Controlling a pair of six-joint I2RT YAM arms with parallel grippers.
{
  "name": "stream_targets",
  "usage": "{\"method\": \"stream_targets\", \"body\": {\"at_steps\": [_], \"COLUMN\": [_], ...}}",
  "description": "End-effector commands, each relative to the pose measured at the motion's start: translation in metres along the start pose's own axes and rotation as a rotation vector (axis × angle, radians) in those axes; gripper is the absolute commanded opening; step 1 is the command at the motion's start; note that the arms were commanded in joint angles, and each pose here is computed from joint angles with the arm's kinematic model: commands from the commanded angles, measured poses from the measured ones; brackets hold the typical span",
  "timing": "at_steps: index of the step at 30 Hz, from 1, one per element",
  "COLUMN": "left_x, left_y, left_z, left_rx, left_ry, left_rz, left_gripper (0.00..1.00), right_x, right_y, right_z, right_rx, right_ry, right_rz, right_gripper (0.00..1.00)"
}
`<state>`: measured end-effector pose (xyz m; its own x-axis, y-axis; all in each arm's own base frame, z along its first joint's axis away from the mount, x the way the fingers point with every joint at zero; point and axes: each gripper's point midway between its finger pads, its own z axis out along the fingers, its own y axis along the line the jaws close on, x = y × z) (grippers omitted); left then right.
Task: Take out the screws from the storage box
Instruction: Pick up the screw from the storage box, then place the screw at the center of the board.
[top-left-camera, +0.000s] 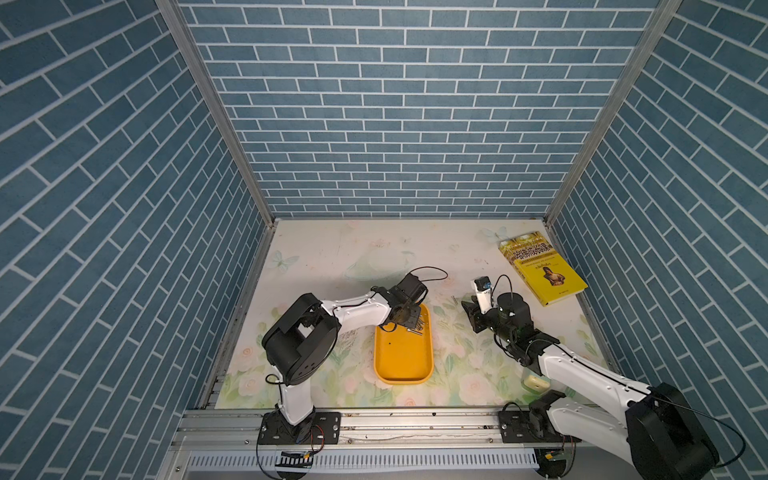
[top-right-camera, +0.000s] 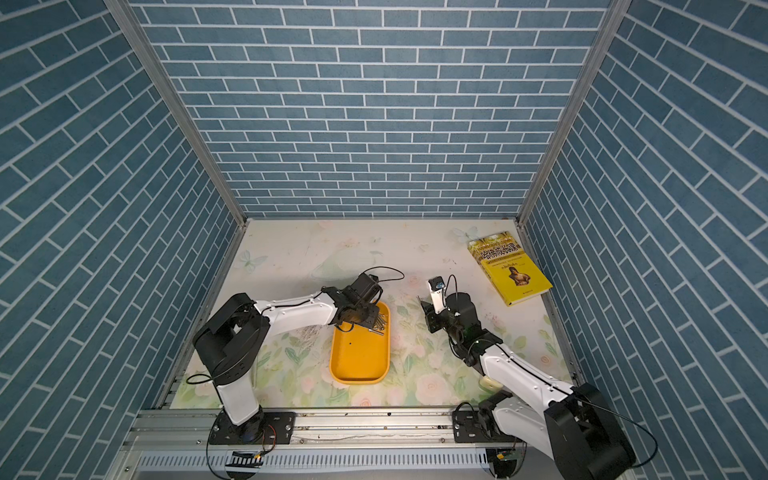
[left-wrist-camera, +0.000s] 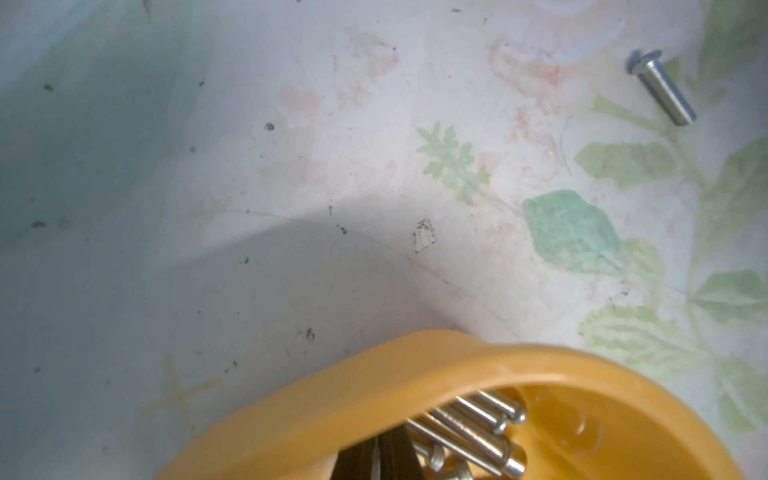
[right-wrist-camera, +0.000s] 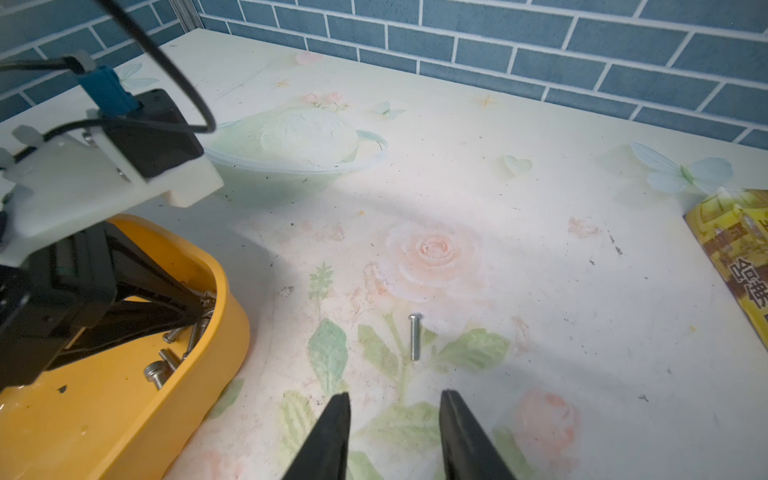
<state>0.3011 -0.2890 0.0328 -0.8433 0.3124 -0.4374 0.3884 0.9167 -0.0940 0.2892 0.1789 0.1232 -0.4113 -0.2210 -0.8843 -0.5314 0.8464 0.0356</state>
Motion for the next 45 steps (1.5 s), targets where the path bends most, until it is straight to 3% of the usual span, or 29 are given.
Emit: {"method": "stream_targets", "body": {"at_steps": [1, 8, 14, 19, 27, 32, 37, 39, 45], "left_x": [0.017, 0.006, -0.018, -0.026, -0.025, 0.002, 0.033, 0.048, 0.047], "left_y": [0.002, -0.002, -0.014, -0.014, 0.035, 0.098, 0.149, 0.164, 0.161], "left_z": [0.007, -0.004, -0.041, -0.059, -0.074, -0.106, -0.142, -0.148, -0.156], "left_rx": [-0.006, 0.016, 0.1, 0.114, -0.008, -0.216, -0.374, -0.384, -0.315], "left_ry": [0.057, 0.017, -0.107, -0.169, -0.277, -0.38, -0.521, -0.553, -0.608], "left_rz": [0.019, 0.022, 0.029, 0.03, -0.049, -0.175, -0.308, -0.369, -0.368], "left_gripper": [0.0, 0.0, 0.0, 0.0, 0.0, 0.0, 0.0, 0.0, 0.0], "right_x": [-0.015, -0.015, -0.02, -0.029, -0.034, -0.017, -0.003, 0.006, 0.03], "right_y": [0.002, 0.004, 0.004, 0.026, 0.085, 0.127, 0.148, 0.159, 0.171], "right_z": [0.001, 0.001, -0.001, -0.009, -0.016, -0.008, 0.012, 0.019, 0.044], "right_rx": [-0.015, -0.023, -0.027, -0.138, -0.289, -0.367, -0.355, -0.355, -0.329], "right_ry": [-0.033, -0.03, -0.051, -0.112, -0.149, -0.048, 0.072, 0.124, 0.298], "right_rz": [-0.028, -0.031, -0.038, -0.063, -0.231, -0.361, -0.449, -0.493, -0.563], "right_gripper": [0.39, 0.38, 0.35, 0.34, 0.34, 0.32, 0.28, 0.27, 0.27]}}
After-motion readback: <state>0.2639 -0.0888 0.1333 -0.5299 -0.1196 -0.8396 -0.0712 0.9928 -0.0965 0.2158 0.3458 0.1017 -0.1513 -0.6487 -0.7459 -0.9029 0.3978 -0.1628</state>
